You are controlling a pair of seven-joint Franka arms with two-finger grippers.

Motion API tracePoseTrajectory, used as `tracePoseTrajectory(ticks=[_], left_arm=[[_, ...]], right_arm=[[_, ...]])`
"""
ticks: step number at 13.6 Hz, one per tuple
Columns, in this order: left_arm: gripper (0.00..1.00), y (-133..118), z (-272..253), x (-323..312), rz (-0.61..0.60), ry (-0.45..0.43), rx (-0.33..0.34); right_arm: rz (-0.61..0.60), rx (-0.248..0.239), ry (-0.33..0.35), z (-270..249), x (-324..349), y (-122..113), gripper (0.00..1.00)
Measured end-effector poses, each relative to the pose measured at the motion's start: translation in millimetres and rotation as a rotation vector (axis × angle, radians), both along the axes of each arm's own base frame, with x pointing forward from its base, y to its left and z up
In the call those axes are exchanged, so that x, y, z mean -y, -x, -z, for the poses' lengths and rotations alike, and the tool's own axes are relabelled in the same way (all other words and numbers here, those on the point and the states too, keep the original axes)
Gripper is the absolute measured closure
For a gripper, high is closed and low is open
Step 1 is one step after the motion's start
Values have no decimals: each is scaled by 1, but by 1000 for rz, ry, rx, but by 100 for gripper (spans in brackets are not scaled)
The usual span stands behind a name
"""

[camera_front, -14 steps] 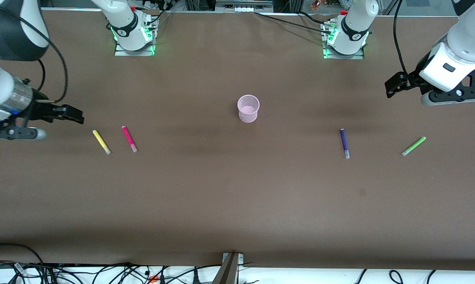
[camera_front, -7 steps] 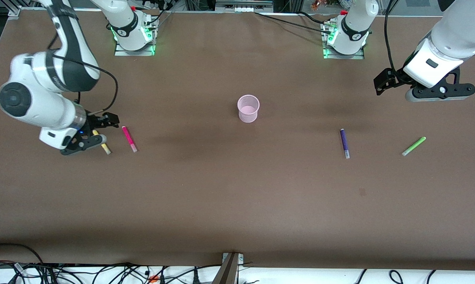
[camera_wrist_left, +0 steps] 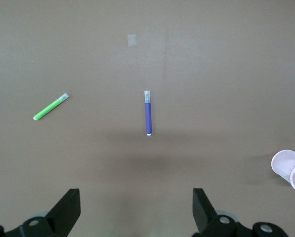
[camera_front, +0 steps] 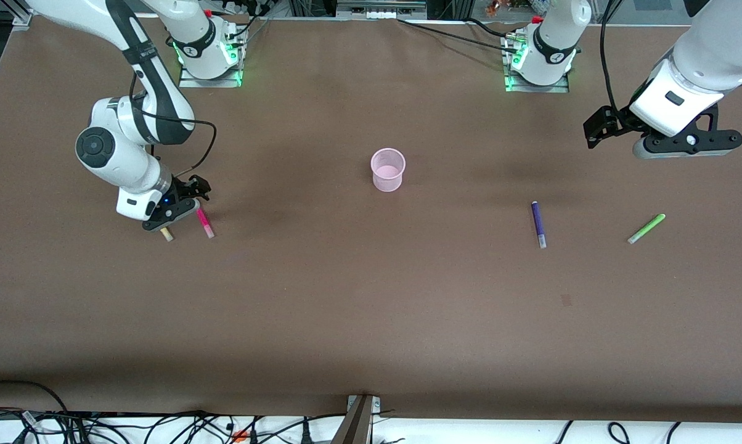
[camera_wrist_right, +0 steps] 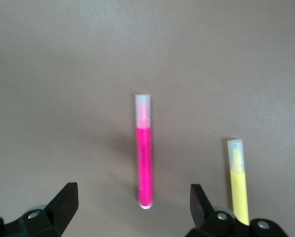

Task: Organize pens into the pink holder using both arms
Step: 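Lower the right gripper and close it on the pink marker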

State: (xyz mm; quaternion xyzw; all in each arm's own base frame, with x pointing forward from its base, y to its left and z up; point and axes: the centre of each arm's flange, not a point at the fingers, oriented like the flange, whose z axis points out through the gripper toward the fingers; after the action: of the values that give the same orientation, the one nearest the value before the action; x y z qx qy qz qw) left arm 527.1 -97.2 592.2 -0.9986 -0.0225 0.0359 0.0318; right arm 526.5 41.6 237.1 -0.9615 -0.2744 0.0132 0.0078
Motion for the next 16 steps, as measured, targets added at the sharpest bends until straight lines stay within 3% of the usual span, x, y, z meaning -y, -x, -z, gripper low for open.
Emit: tracePoseTrajectory(ticks=[3,14,15,16], left_arm=[[0,0,0,0,0,0,0],[0,2,-3,6,10,-1,3],[0,2,-3,6,10,-1,3],[0,2,-3,6,10,-1,3]], right_arm=[[-60,76,9,31,38,-2,1],[10,69,-16,49,2,6,3],[12,66,-17,50,1,7,10],[13,65,-16,51,1,7,24]])
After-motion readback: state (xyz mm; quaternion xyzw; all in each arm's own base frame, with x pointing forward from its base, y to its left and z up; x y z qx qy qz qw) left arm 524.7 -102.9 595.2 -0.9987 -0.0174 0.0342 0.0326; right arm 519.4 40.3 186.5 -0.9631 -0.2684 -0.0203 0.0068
